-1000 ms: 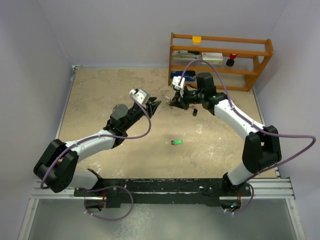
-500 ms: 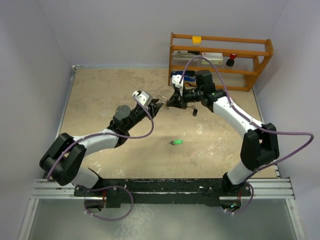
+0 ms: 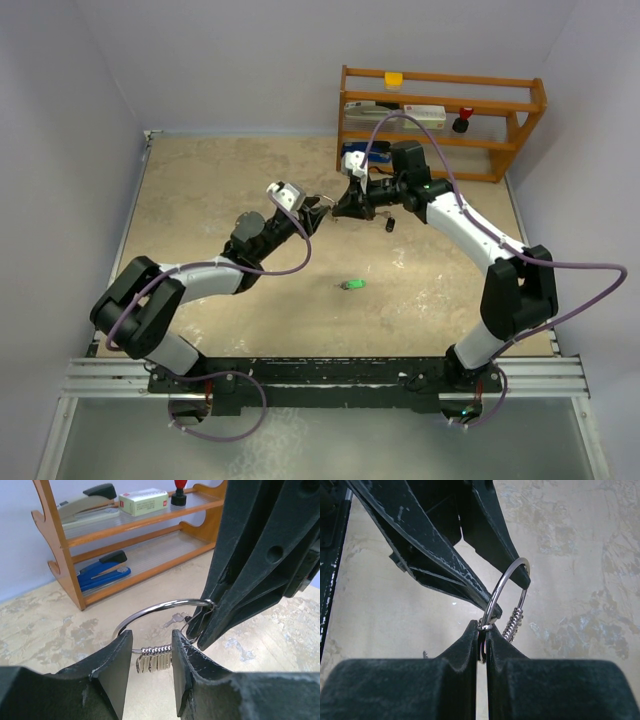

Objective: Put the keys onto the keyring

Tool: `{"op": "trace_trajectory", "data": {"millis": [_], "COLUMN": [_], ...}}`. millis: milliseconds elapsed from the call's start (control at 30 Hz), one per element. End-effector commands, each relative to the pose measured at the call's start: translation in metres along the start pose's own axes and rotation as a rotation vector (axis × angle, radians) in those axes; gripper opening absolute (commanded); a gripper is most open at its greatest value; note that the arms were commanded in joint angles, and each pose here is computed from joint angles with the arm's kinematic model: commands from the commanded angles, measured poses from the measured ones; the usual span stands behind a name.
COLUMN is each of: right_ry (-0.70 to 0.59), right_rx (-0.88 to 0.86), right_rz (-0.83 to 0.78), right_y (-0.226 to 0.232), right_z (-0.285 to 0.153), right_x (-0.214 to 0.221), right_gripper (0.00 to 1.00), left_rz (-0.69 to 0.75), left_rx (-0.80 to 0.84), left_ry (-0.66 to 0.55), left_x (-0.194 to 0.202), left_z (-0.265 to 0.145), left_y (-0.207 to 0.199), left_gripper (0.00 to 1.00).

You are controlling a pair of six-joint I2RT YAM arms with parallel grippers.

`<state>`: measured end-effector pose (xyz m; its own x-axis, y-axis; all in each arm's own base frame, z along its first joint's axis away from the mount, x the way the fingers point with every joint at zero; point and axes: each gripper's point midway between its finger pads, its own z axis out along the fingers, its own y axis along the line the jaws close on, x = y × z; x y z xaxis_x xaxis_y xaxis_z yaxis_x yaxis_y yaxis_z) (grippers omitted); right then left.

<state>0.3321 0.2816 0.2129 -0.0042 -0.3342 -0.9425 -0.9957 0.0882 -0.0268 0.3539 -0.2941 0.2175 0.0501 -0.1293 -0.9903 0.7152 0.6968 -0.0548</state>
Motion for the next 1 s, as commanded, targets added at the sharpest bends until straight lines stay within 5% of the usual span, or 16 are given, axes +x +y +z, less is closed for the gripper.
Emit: {"op": "trace_trajectory", "data": {"millis": [0, 733, 967], "right_ry": [-0.054, -0.03, -0.015], "right_rx": [-0.041, 0.024, 0.055], "right_rz": [-0.065, -0.004, 0.019], "right_y": [0.004, -0.009, -0.011], "right_z": [-0.001, 0.003, 0.003], "right_x": [-0.024, -0.013, -0.006], "right_gripper": [0.0, 0.0, 0.0], "left_rz": [-0.015, -0.031, 0.0], "left_rx": [-0.001, 0.032, -0.129], "left_ry": [-0.076, -0.138, -0.12], "left_x": [-0.02, -0.039, -0.041], "left_z": [0.012, 0.005, -0.014], "left_y": [0.0, -0.008, 0.018], "left_gripper": [0.35, 0.37, 0.37]}}
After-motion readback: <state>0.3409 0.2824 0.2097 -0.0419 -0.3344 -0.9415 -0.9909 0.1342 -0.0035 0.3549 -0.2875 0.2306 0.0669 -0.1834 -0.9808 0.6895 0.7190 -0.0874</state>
